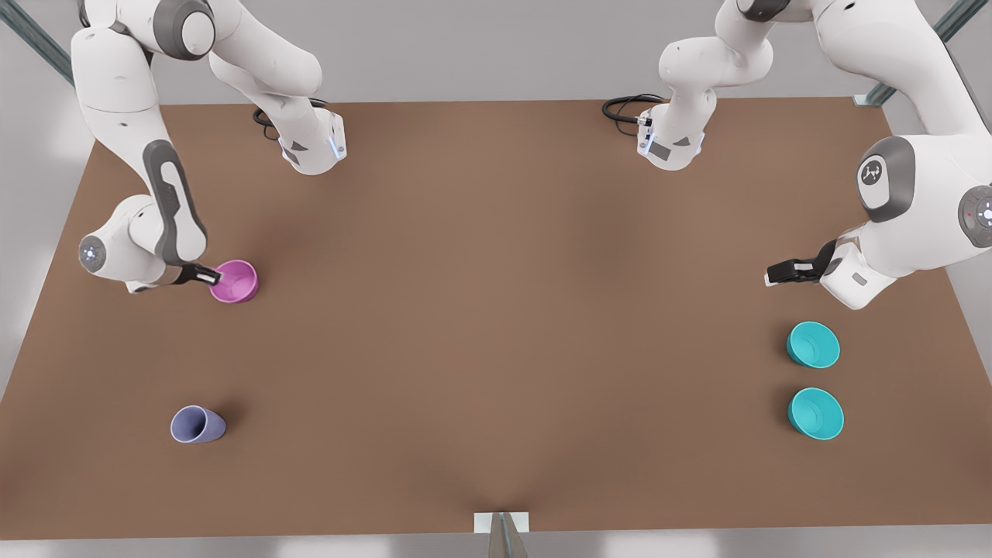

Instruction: Stack the blue bowl on the pink bowl

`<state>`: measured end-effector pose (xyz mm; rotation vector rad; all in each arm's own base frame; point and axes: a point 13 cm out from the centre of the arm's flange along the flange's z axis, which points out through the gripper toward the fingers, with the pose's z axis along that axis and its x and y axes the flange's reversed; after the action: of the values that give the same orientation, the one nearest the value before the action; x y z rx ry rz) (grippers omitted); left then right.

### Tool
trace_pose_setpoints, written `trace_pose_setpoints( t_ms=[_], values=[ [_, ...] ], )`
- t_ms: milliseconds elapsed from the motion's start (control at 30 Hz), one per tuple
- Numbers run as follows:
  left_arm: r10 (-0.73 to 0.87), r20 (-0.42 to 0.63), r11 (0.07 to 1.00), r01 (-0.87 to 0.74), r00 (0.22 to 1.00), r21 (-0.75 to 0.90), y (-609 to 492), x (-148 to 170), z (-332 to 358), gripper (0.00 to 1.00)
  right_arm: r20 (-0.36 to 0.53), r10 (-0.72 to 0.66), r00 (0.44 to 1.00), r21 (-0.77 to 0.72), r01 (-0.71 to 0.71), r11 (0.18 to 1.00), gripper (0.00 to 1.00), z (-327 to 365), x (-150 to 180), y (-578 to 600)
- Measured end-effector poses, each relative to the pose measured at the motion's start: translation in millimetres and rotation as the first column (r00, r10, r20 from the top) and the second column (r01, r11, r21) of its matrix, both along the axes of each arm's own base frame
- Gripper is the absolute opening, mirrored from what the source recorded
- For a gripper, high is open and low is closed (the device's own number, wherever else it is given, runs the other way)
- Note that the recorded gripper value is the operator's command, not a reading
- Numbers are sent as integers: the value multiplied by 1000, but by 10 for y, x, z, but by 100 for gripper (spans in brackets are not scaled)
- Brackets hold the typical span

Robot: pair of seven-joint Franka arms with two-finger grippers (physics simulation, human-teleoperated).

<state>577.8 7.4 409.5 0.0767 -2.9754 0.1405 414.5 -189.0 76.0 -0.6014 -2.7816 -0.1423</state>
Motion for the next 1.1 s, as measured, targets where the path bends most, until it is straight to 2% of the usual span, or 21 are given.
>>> trace_pose_setpoints(
  t_ms=[100, 267, 367, 467, 633, 767, 967, 1100],
  values=[
    [0, 1, 1000, 0, 1000, 1, 1, 3, 5, 100, 19, -7, 1000, 18, 7, 1000, 21, 201, 215, -50],
    [0, 2, 1000, 0, 1000, 1, 2, 4, 5, 100, 80, 60, 995, 97, -68, 993, 21, 1053, 996, 416],
    [0, 0, 1000, 0, 1000, 1, 2, 7, -7, 100, 99, 186, 978, 194, -202, 960, 21, 1393, 1468, 1712],
    [0, -2, 1000, 0, 1000, 1, 3, 11, -23, 100, 132, 314, 940, 251, -338, 907, 21, 1388, 1896, 3325],
    [0, 0, 1000, 0, 1000, 1, 6, 15, -13, 100, 231, 383, 894, 214, -430, 877, 21, 1049, 2519, 5076],
    [0, 4, 1000, 0, 1000, 2, 8, 18, 3, 100, 235, 383, 893, 199, -430, 881, 21, 720, 2288, 6012],
    [0, 2, 1000, 0, 1000, 2, 9, 19, -4, 100, 265, 291, 919, 227, -353, 908, 21, 452, 2065, 6767],
    [0, 2, 1000, 0, 1000, 2, 8, 19, -6, 100, 275, 218, 936, 221, -283, 933, 21, 272, 2091, 6880]
  ],
)
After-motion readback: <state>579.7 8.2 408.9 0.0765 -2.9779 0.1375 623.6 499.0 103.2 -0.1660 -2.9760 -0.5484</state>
